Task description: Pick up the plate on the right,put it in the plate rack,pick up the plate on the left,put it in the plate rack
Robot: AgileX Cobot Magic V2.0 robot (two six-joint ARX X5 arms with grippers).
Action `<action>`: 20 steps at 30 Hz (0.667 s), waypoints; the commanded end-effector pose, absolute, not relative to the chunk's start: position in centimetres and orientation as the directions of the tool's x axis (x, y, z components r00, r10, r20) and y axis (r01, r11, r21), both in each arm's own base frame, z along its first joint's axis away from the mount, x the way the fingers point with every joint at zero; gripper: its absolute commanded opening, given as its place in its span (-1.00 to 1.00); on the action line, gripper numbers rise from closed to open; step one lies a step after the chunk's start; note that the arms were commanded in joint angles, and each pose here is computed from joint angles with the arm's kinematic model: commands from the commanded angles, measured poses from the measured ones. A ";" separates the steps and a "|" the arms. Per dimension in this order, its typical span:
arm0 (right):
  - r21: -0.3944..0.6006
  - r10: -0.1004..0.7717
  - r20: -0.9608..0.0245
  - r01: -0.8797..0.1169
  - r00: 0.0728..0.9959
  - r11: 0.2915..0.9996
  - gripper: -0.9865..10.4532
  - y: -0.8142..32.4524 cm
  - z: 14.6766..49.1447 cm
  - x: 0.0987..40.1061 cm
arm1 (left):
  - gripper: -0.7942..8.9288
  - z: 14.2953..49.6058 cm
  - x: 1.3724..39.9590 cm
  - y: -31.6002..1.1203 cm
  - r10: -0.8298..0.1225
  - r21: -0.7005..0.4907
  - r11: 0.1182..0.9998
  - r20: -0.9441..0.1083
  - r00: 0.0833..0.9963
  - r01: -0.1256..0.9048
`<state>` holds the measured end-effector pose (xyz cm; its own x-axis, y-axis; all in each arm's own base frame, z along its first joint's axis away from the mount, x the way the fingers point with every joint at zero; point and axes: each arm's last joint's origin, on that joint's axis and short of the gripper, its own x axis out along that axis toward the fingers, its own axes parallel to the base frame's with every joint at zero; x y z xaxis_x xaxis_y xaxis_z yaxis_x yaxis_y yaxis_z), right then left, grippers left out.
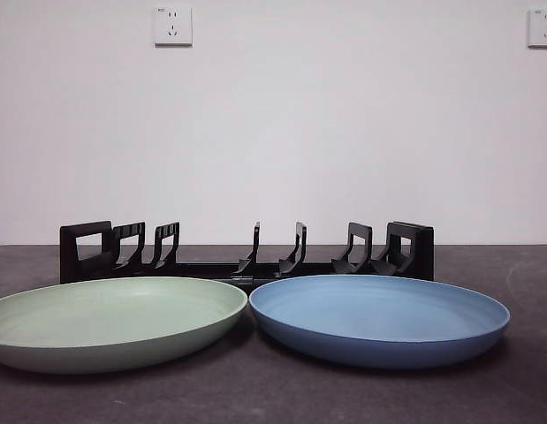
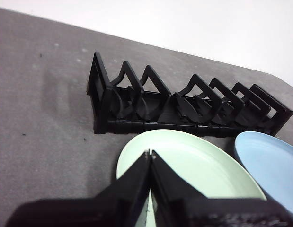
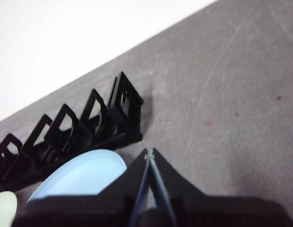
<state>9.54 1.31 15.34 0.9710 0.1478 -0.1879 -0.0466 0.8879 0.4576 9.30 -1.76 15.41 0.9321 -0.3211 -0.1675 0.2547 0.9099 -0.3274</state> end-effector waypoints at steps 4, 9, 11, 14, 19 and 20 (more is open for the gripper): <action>0.472 0.155 -0.196 -0.045 0.968 0.881 -0.84 1.4 17.9 9.9 | -0.85 18.4 9.2 -1.7 -0.326 -0.360 0.897 -0.143 0.934 0.258; 0.446 0.166 -0.249 -0.040 0.954 0.894 -0.84 1.6 20.5 11.1 | -0.85 21.5 10.0 -1.9 -0.327 -0.362 0.899 -0.175 0.929 0.248; 0.430 0.199 -0.268 -0.068 0.943 0.900 -0.84 1.8 21.4 11.8 | -0.85 22.5 10.7 -1.9 -0.327 -0.355 0.902 -0.198 0.924 0.243; 0.412 0.258 -0.303 -0.118 0.917 0.903 -0.84 2.1 22.9 13.0 | -0.85 24.2 12.0 -2.1 -0.328 -0.327 0.913 -0.238 0.914 0.243; 0.426 0.355 -0.391 -0.175 0.849 0.888 -0.84 2.7 24.4 15.4 | -0.85 26.1 14.5 -2.5 -0.358 -0.324 0.910 -0.304 0.883 0.258; 0.421 0.371 -0.418 -0.185 0.829 0.888 -0.84 2.9 24.6 16.0 | -0.85 26.4 15.1 -2.7 -0.380 -0.324 0.905 -0.316 0.869 0.277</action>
